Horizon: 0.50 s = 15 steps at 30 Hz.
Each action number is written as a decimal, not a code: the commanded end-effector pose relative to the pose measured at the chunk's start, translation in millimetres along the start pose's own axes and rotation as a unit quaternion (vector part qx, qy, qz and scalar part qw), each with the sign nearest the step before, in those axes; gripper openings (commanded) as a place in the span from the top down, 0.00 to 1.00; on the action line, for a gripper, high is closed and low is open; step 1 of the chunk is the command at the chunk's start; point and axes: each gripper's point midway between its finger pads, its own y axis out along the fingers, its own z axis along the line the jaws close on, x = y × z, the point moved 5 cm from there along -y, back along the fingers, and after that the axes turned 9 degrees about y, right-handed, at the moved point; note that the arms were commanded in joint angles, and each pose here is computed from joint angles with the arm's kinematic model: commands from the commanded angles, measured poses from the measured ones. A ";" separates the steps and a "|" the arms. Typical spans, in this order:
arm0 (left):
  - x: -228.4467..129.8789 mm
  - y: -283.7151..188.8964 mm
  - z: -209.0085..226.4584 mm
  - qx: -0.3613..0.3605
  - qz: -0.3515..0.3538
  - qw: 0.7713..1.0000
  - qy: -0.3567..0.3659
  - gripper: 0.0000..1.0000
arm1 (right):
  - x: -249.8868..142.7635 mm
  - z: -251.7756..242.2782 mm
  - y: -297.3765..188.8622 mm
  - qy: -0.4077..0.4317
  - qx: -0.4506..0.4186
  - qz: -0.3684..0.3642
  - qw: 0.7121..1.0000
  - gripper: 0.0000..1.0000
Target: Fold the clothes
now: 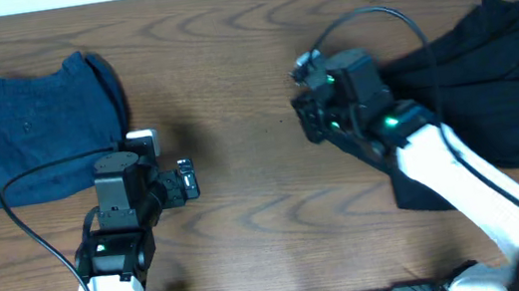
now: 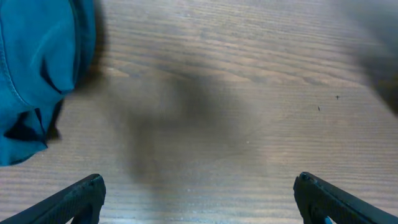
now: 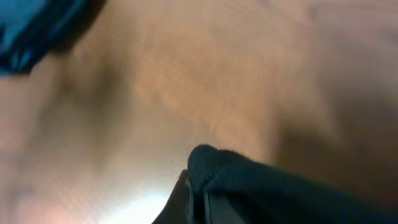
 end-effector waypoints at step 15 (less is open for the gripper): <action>12.1 -3.7 -2.2 -0.006 -0.019 1.000 -0.002 0.02 | 19.8 -66.8 17.2 0.091 -0.131 -0.066 0.985 0.01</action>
